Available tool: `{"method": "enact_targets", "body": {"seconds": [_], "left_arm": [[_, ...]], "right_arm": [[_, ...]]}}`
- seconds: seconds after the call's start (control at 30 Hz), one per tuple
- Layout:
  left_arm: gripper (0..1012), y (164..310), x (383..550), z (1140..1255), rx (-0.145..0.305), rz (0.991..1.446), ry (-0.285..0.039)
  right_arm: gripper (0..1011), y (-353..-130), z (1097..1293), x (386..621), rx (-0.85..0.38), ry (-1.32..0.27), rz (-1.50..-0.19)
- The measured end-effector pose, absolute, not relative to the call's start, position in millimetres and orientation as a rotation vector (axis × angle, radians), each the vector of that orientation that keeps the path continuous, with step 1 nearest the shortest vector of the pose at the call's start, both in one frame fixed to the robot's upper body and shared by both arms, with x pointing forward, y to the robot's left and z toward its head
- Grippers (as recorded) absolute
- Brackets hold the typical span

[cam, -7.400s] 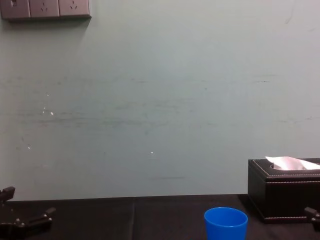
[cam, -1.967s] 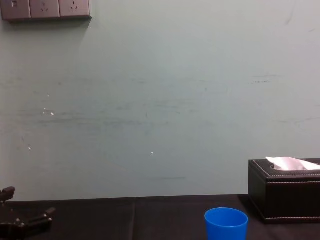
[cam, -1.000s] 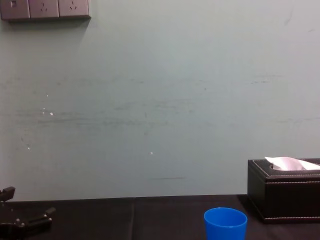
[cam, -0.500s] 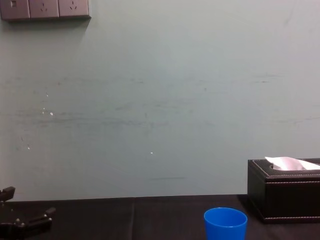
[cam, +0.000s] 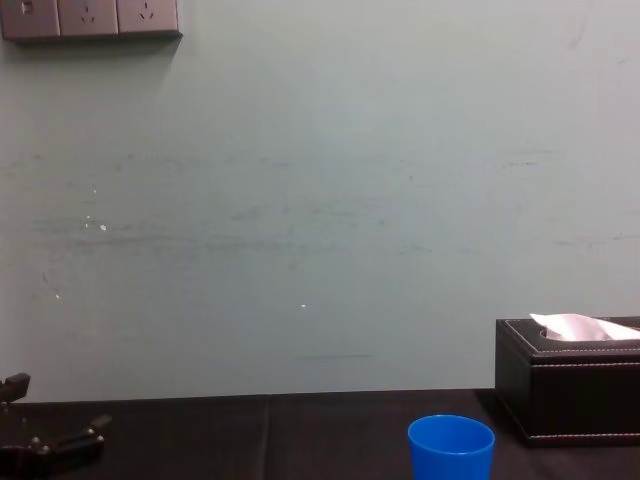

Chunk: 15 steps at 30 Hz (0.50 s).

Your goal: Stack the three plastic cups sequentially using one hand.

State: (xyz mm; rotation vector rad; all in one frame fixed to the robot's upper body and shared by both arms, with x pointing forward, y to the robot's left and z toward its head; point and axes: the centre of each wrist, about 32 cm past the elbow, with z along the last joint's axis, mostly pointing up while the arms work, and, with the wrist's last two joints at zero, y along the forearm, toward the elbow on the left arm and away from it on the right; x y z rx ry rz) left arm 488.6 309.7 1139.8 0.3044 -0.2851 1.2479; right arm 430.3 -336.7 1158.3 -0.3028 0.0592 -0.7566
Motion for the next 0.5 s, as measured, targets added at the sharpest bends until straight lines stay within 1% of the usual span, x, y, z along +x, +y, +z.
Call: {"method": "enact_targets", "body": {"seconds": [0.3,0.37,0.4,0.5], "left_arm": [[1010,309.7,488.6,1139.8,0.304,1.248,-0.285],[1010,309.7,488.6,1139.8,0.304,1.248,-0.285],[1010,309.7,488.6,1139.8,0.304,1.248,-0.285],[1010,309.7,488.6,1139.8,0.304,1.248,-0.285]], "right_arm": [[1004,-337.2,1158.6,430.0,-0.303,0.058,-0.757],[985,-337.3,1158.7,430.0,-0.303,0.058,-0.757],[947,-337.3,1158.8,430.0,-0.303,0.057,-0.757],[908,-337.4,1158.8,430.0,-0.302,0.057,-0.757]]}}
